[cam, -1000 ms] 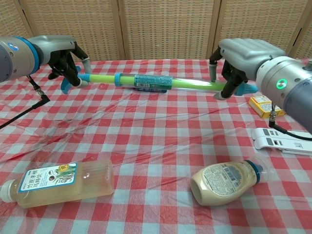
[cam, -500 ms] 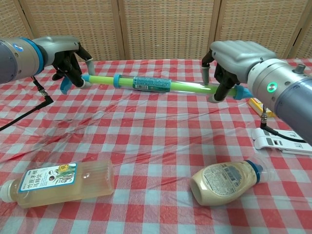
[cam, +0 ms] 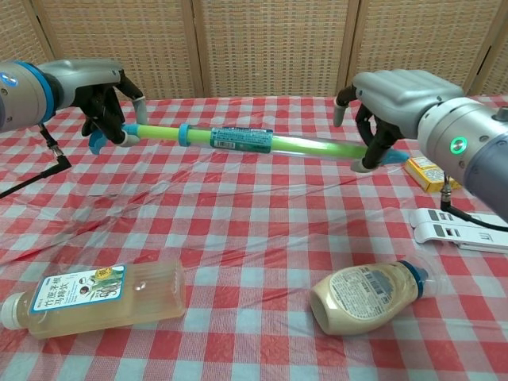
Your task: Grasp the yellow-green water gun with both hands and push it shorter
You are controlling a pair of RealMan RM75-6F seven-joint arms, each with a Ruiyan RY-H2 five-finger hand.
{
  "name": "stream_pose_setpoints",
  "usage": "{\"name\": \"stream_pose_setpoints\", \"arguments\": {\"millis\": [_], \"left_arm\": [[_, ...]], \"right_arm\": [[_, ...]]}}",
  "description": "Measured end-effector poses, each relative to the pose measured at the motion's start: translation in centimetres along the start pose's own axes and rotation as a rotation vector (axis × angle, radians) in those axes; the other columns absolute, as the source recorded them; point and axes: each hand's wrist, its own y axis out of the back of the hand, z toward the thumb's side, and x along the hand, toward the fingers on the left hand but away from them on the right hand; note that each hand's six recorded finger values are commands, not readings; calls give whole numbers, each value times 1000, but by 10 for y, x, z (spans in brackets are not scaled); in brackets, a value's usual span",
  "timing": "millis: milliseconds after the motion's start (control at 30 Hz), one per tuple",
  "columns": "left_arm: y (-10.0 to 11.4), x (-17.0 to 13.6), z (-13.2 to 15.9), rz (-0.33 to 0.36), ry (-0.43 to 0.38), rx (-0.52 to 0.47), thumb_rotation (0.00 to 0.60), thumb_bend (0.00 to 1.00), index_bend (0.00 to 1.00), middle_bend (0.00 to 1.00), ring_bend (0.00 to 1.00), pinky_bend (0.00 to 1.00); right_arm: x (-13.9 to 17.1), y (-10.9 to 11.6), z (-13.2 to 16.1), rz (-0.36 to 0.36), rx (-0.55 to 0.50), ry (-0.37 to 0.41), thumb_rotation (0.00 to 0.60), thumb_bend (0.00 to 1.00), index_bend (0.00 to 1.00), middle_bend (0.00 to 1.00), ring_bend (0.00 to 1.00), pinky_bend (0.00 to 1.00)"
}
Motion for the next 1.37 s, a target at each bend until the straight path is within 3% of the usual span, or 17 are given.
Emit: {"name": "stream_pose_setpoints", "arguments": {"millis": [100,267,467,667,933,1100,1367], "left_arm": [[-1,-3,-3,-5,-4,-16,600,401,10,26,62,123],[-5,-11,-13,-9,-11,-39,600,395,33,0,36,105],[-6,-26,-28,0,-9,-64,600,394,32,0,3,56],[-2,-54,-44,53,-54,-60,600,393,17,0,0,0],[-2,-111,-80,206,-123,87,600,165,0,0,0,0],[-10,-157,-118,265,-52,198,600,88,0,0,0,0],[-27,-197,-156,255,47,297,600,84,0,0,0,0]], "right_arm": [[3,-4,-4,30,8,-13,600,250,85,96,127,52],[8,-11,-15,67,21,-38,600,240,61,1,13,21],[21,-20,-31,97,30,-61,600,240,52,0,0,12],[42,-18,-49,59,-4,-33,600,216,46,0,0,0],[82,0,-71,-94,-61,118,600,101,0,0,0,0],[120,-2,-110,-122,-84,128,600,73,0,0,0,0],[152,-9,-160,-120,-44,58,600,67,0,0,0,0]]}}
